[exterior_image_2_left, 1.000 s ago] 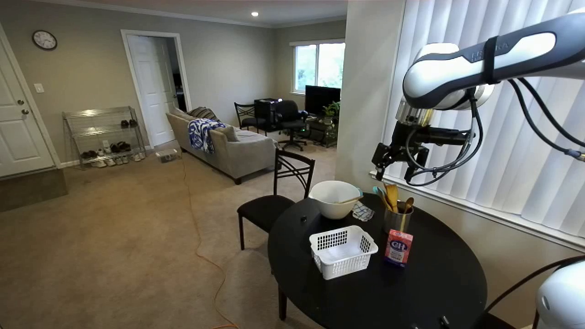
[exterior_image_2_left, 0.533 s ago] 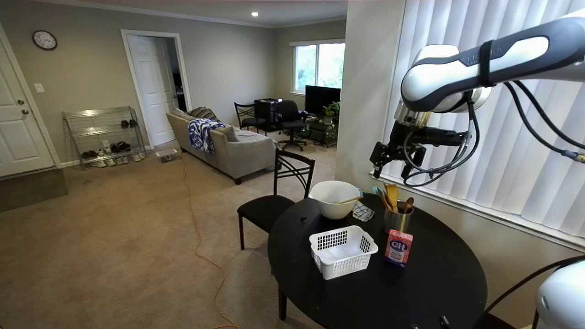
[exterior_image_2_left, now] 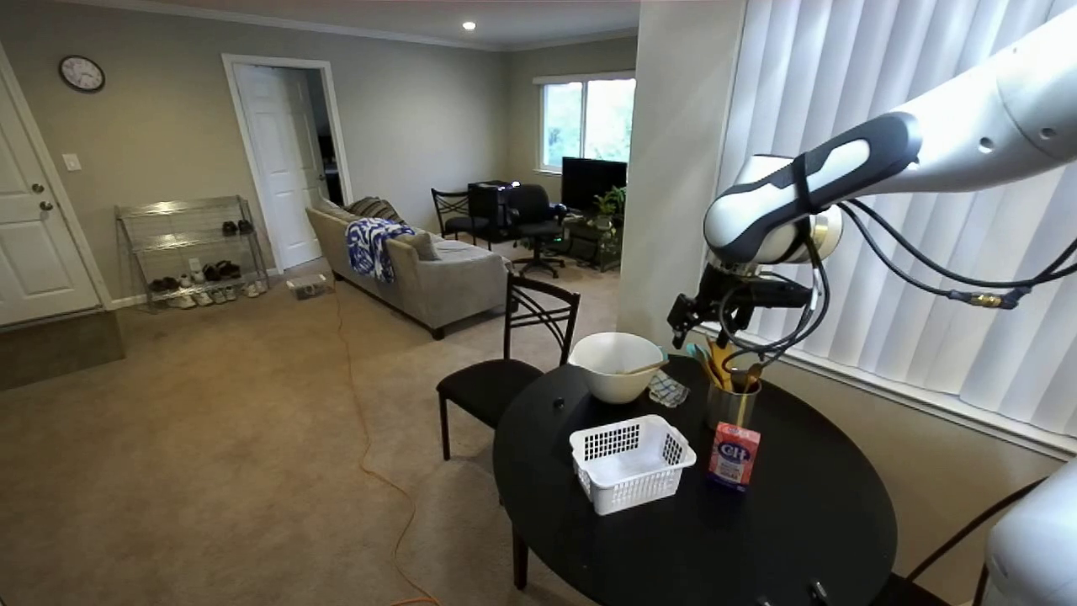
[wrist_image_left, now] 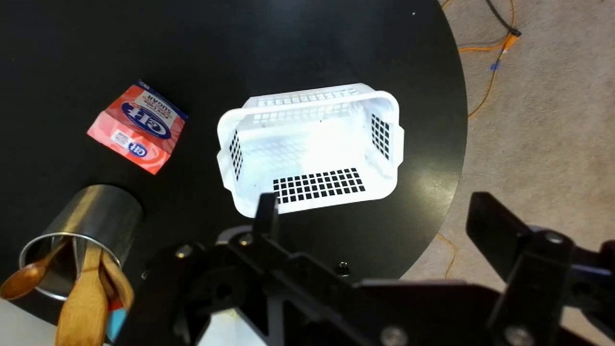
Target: Put the box in the basket.
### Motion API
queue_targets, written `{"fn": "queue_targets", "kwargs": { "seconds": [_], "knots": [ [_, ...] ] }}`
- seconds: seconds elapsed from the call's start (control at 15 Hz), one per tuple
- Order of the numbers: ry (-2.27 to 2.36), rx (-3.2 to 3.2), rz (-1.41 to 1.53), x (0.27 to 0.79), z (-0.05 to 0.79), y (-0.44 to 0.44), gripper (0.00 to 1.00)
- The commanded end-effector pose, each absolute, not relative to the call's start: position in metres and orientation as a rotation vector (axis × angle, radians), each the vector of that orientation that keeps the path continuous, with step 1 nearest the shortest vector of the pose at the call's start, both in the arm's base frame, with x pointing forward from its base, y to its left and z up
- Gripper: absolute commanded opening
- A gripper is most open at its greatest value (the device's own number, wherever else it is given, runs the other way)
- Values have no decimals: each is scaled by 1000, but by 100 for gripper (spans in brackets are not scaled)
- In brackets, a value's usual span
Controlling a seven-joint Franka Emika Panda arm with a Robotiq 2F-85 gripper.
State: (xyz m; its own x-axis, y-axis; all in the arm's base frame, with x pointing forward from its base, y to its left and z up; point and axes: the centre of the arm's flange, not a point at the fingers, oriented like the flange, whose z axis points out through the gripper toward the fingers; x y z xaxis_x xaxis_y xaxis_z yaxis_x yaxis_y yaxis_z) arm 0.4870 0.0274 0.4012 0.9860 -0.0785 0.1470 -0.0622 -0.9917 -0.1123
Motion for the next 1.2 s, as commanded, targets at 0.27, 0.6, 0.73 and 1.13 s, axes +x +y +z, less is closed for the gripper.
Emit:
{"fn": "queue_targets", "kwargs": {
  "seconds": [0.27, 0.6, 0.73, 1.13],
  "knots": [
    [241, -3194, -216, 570, 334, -33, 100],
    [187, -3245, -174, 573, 320, -46, 100],
    [174, -3259, -167, 581, 314, -46, 100],
    [173, -3273, -202, 584, 312, -46, 100]
  ]
}}
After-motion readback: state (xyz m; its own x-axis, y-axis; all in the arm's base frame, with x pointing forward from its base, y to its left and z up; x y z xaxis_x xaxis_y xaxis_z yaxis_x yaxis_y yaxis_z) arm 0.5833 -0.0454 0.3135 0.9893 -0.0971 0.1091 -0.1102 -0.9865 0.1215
